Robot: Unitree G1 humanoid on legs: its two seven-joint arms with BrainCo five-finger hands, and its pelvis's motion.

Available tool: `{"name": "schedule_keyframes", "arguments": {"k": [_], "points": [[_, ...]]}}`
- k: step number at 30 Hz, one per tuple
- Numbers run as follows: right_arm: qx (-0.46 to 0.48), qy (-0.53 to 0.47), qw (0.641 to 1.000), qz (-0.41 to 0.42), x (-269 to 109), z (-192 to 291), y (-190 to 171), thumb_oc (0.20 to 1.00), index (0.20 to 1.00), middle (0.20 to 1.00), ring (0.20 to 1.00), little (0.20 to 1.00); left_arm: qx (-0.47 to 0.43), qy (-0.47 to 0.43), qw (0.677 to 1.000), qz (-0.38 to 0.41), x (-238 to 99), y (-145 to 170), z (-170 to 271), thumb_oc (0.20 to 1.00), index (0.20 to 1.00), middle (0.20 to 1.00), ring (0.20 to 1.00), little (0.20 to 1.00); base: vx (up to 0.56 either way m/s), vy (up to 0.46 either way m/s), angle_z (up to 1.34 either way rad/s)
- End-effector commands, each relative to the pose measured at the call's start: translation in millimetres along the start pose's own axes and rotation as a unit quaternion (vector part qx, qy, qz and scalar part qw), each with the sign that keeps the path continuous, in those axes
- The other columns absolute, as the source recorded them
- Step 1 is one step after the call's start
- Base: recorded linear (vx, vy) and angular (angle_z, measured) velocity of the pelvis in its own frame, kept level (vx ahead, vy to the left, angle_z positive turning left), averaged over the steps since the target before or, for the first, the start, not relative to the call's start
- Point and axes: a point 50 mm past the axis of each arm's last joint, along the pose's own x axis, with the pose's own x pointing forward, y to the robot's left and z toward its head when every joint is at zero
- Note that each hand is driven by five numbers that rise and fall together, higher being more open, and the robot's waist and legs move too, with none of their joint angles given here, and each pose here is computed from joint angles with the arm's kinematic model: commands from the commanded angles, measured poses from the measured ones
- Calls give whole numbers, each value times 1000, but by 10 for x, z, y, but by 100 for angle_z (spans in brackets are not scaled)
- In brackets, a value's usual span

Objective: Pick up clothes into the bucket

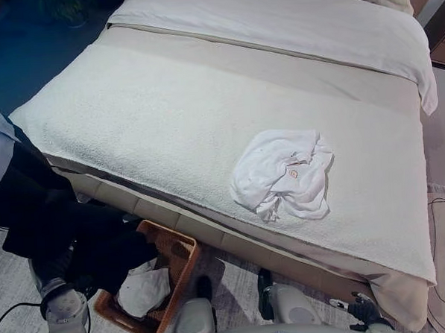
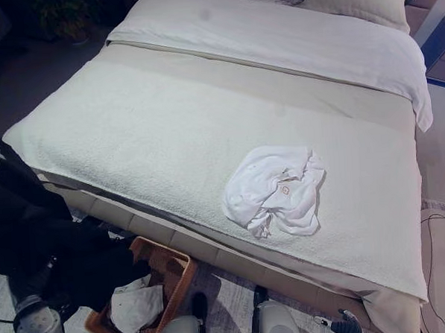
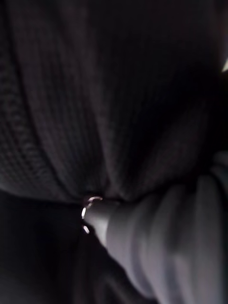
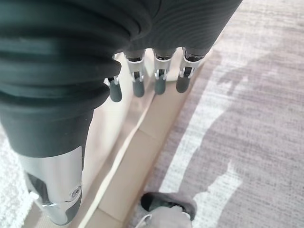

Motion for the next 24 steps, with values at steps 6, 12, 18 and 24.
{"name": "schedule_keyframes", "arguments": {"k": [6, 12, 18, 24], "points": [[-25, -50, 998, 1, 32, 235, 46, 1000, 1000, 1000, 1000, 1000, 137, -14, 990, -10, 281, 158, 1, 200, 200, 200, 200, 200, -48, 12, -2], [-29, -62, 998, -1, 39, 303, 59, 1000, 1000, 1000, 1000, 1000, 145, 46, 988, -7, 264, 96, -194, 200, 200, 200, 200, 200, -60, 27, -3], [-20, -80, 997, -10, 52, 425, 42, 1000, 1000, 1000, 1000, 1000, 118, 61, 991, 16, 359, 73, -118, 316, 316, 316, 316, 316, -115, 1, 12], [8, -105, 994, -18, 51, 561, 17, 1000, 1000, 1000, 1000, 1000, 78, 46, 994, 64, 483, 160, 71, 1000, 1000, 1000, 1000, 1000, -70, 14, 0]]}}
